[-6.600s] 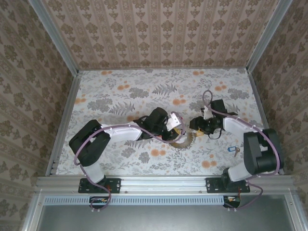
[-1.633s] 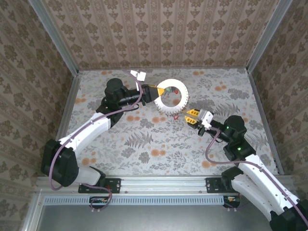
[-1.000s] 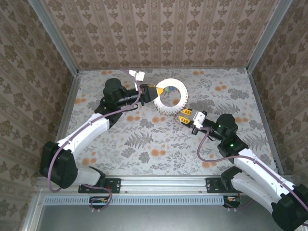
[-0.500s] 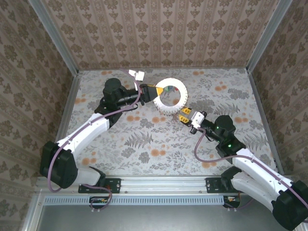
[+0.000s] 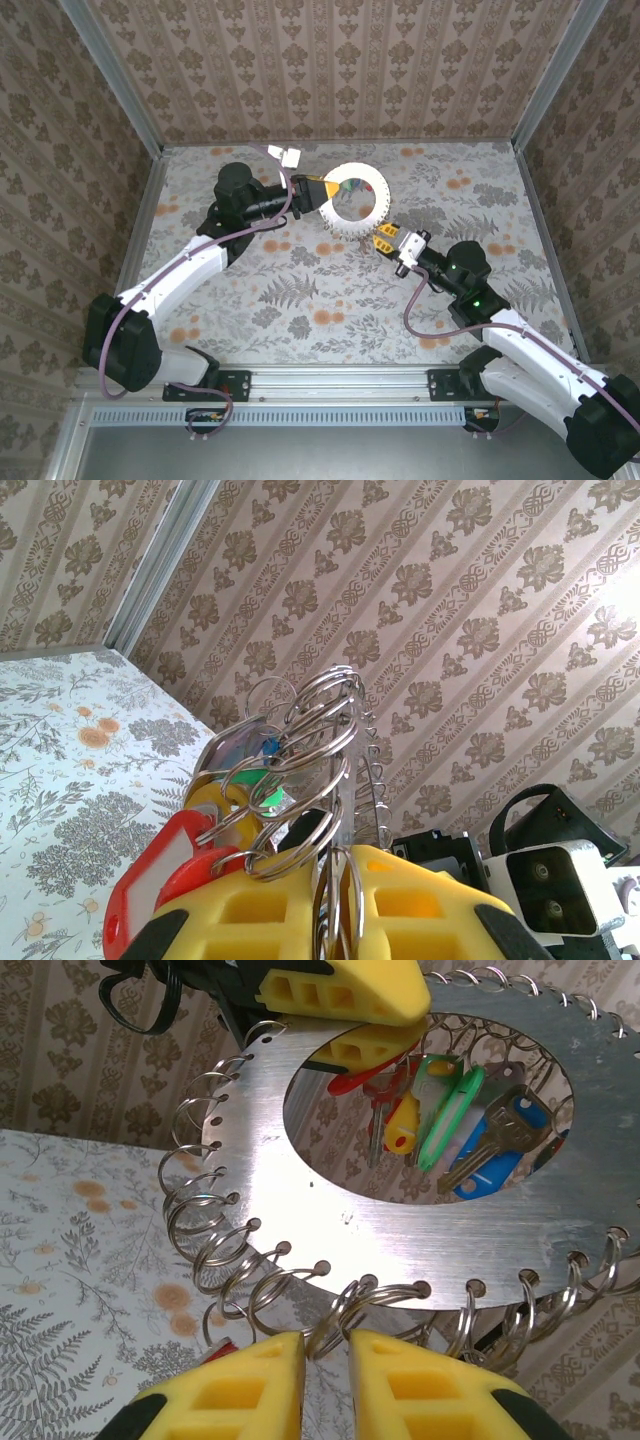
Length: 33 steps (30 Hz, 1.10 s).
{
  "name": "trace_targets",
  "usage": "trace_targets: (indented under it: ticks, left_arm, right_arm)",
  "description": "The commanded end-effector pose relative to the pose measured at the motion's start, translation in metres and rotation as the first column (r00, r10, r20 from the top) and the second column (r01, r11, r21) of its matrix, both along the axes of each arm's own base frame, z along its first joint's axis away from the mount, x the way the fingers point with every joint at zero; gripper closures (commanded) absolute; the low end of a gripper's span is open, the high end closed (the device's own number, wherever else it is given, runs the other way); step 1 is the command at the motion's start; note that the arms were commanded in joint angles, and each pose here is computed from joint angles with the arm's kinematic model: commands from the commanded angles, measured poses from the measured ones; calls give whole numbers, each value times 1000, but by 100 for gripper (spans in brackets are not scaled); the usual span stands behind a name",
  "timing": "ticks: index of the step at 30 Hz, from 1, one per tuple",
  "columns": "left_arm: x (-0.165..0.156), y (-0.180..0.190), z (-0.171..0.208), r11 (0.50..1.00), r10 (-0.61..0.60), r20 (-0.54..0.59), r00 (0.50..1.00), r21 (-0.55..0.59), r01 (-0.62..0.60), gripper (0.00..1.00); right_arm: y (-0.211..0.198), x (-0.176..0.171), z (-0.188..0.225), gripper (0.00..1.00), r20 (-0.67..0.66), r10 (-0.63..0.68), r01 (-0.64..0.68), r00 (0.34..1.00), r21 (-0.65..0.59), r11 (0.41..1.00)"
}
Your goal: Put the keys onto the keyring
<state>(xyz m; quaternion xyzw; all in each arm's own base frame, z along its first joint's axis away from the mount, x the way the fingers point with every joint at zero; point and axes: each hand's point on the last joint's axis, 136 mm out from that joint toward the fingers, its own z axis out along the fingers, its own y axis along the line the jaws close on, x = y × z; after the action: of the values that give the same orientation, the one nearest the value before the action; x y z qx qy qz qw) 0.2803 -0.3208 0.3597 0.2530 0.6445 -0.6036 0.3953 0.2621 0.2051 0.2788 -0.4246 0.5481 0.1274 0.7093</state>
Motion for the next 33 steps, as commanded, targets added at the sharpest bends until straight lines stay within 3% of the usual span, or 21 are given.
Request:
trace_targets:
  ticks: [1,7,33]
  left_arm:
    - [-11,4,47,997,2,123,992,-78,7,100]
    - [-11,4,47,997,4,120,993,-78,5,100]
    - [-7,3,45,997,17,110,994,-76,-8,100]
  right_arm:
    - [5,-6,2,80,8,36,-36,999,20,999]
    - [4,-5,2,85,6,23,-23,1000,24,999]
    - [-3,6,15,77,51,-82,78,995,75,994]
